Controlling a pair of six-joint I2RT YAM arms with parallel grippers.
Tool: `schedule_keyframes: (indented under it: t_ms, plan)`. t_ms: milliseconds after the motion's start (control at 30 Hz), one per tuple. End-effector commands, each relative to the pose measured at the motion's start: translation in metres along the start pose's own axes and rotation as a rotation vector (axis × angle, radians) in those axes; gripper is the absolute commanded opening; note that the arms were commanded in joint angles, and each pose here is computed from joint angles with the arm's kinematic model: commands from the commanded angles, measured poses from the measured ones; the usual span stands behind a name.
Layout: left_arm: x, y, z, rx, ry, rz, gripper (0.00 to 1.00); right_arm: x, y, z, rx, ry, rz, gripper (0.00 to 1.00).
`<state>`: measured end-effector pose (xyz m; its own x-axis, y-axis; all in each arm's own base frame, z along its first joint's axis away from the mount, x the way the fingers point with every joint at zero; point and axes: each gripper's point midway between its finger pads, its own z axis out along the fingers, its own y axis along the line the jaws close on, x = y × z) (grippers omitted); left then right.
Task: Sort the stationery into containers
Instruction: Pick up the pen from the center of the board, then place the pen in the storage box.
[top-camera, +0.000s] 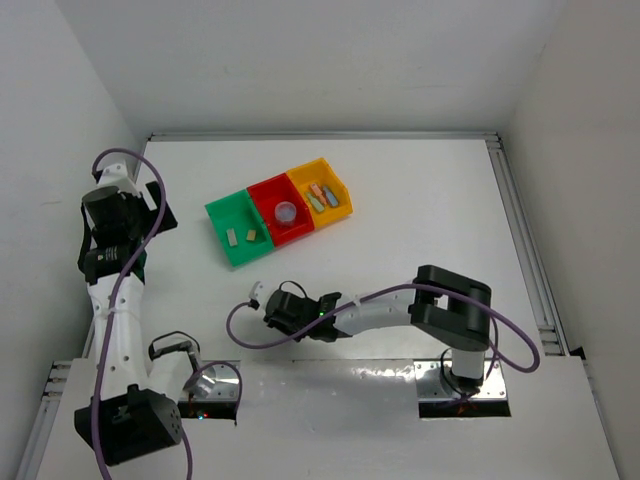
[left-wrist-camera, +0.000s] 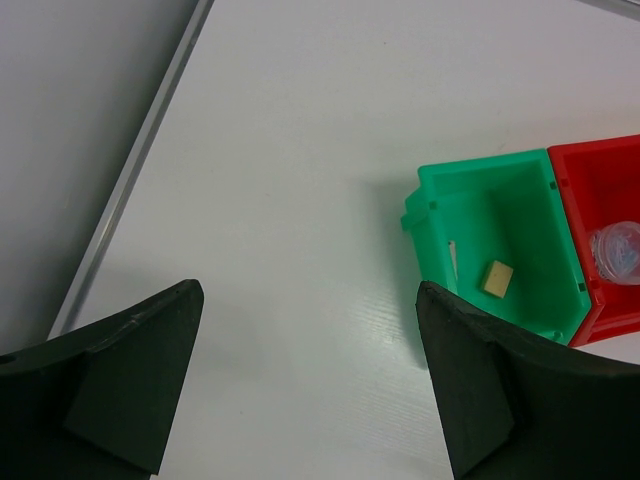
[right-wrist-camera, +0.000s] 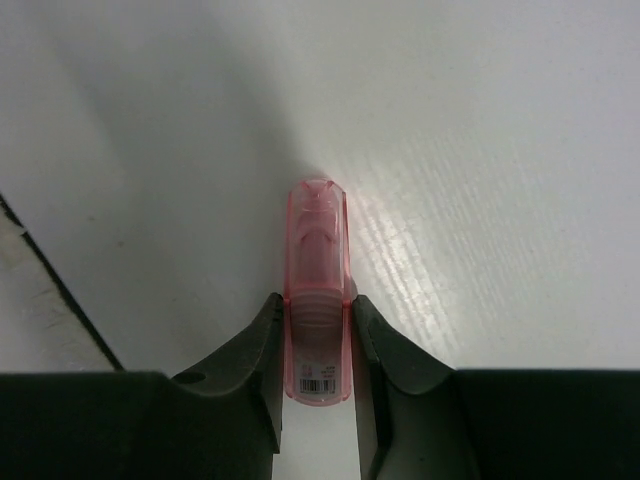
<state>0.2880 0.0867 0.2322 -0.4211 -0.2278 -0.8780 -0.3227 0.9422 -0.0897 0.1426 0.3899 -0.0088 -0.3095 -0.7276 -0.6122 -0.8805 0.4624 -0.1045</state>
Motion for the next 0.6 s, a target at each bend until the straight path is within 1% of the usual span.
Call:
schedule_keyframes:
  t_ms: [0,67,100,133,167,233,267,333,367,433,467,500,533,567]
  plan:
    - [-0.017,0.001,0.002,-0.008,-0.052,0.001,0.86,0.006,-0.014,-0.006,0.029,0.036,-0.019,0.00]
    - [-0.012,0.001,0.007,-0.008,-0.035,0.009,0.86,-0.021,-0.015,-0.020,-0.021,-0.032,0.026,0.00]
    - [-0.006,0.001,0.010,-0.005,-0.018,0.008,0.86,-0.043,-0.026,-0.032,-0.032,-0.087,0.070,0.00]
    - [0.000,-0.001,0.015,0.009,0.004,0.008,0.86,-0.055,-0.026,-0.038,-0.073,-0.113,0.109,0.00]
    - [0.006,-0.001,0.019,0.018,0.025,0.059,0.86,-0.072,-0.042,-0.046,-0.062,-0.157,0.156,0.00]
    - [0.023,-0.003,0.027,0.032,0.082,0.086,0.86,-0.104,-0.061,-0.070,-0.070,-0.249,0.218,0.00]
    - [0.027,-0.002,0.029,0.031,0.097,0.091,0.86,-0.121,-0.087,-0.079,-0.048,-0.294,0.260,0.00]
    - [0.034,0.000,0.034,0.023,0.120,0.097,0.86,-0.144,-0.118,-0.096,-0.030,-0.357,0.294,0.00]
    - [0.035,0.001,0.035,0.021,0.125,0.101,0.86,-0.162,-0.152,-0.110,0.003,-0.403,0.325,0.00]
    - [0.033,0.001,0.037,0.020,0.122,0.104,0.86,-0.174,-0.187,-0.113,0.033,-0.424,0.336,0.00]
    - [0.033,0.001,0.039,0.019,0.126,0.107,0.86,-0.185,-0.225,-0.124,0.092,-0.456,0.362,0.00]
    - [0.031,0.003,0.040,0.011,0.124,0.111,0.86,-0.187,-0.243,-0.123,0.126,-0.453,0.348,0.00]
    - [0.032,0.004,0.041,0.005,0.129,0.113,0.86,-0.186,-0.276,-0.114,0.176,-0.431,0.369,0.00]
    - [0.033,0.007,0.042,-0.009,0.134,0.114,0.86,-0.182,-0.293,-0.104,0.208,-0.401,0.356,0.00]
